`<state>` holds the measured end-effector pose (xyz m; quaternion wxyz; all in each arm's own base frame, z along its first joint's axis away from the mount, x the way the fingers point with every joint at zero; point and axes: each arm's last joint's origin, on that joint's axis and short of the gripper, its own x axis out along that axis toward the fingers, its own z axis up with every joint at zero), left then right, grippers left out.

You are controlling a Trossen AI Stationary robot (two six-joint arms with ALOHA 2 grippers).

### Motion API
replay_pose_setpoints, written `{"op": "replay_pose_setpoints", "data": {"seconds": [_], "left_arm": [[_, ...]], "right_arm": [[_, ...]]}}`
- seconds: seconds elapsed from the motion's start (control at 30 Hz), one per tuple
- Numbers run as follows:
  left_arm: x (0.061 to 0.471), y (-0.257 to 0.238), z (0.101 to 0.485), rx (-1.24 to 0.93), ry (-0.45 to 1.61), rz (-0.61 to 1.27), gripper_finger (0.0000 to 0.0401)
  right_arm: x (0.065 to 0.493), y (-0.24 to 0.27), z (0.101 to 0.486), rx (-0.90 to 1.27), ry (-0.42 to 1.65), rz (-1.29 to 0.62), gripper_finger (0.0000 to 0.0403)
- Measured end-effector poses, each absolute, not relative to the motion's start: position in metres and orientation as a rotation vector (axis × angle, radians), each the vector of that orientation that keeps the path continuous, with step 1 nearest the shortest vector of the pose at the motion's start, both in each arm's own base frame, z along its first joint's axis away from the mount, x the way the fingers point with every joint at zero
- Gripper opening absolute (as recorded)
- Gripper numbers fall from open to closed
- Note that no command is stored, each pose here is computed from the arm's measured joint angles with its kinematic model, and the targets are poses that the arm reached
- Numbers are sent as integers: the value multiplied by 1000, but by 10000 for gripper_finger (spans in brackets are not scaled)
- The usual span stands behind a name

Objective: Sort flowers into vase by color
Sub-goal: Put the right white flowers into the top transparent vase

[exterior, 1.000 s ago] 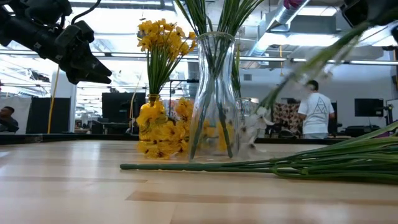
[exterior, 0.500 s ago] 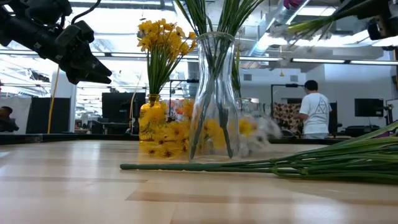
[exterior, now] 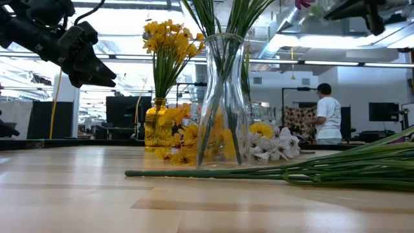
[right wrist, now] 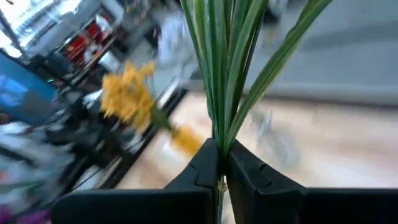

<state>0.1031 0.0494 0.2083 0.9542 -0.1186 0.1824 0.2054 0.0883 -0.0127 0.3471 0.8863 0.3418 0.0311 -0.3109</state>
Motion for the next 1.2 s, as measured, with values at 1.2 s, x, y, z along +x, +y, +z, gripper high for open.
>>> {"op": "replay_pose_setpoints", "data": {"seconds": [1.2], "left_arm": [[103,49,208,-284,361,428,210]], "right_arm": [[193,-89,260,-78,-309,-521,44]]}}
